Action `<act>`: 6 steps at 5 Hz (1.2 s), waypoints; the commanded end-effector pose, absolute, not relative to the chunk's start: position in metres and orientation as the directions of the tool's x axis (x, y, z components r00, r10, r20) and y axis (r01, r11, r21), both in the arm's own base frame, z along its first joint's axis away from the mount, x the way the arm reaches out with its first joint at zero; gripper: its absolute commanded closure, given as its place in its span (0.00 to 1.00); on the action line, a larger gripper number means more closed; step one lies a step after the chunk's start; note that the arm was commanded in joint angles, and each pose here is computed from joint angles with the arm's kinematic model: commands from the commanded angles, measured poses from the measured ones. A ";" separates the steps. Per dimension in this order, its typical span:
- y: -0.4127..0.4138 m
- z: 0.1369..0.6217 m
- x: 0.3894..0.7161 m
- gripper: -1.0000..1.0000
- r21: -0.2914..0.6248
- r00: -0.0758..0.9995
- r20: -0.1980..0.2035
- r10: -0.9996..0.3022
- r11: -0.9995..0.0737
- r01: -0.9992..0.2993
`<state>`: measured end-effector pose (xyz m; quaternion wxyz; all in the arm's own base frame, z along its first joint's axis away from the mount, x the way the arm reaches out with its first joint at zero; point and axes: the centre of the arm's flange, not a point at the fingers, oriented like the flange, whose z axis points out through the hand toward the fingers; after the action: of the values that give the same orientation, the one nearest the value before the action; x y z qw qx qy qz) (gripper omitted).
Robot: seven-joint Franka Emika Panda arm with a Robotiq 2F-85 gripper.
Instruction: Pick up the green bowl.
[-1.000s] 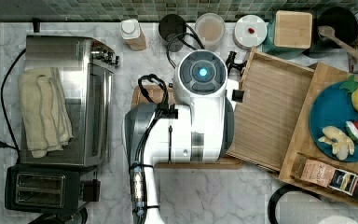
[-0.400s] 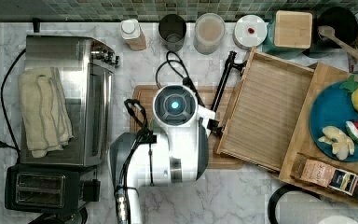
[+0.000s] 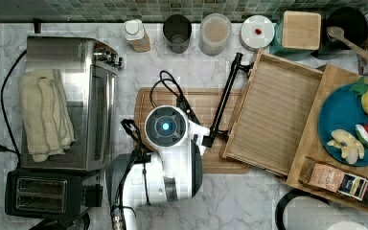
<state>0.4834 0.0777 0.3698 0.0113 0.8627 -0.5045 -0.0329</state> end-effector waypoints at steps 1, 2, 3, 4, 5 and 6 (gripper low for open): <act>0.096 0.329 0.464 0.00 0.068 0.404 0.002 -0.915 -0.403 -0.913; 0.092 0.307 0.456 0.00 0.065 0.387 0.017 -0.922 -0.385 -0.921; 0.086 0.293 0.448 0.00 0.067 0.394 0.018 -0.919 -0.392 -0.918; 0.088 0.263 0.442 0.00 0.044 0.391 0.019 -0.920 -0.390 -0.920; 0.089 0.242 0.441 0.00 0.047 0.384 0.007 -0.923 -0.383 -0.922; 0.086 0.242 0.438 0.00 0.039 0.370 0.015 -0.929 -0.369 -0.929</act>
<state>0.4561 0.0885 0.2582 -0.0017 0.8369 -0.5472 0.0125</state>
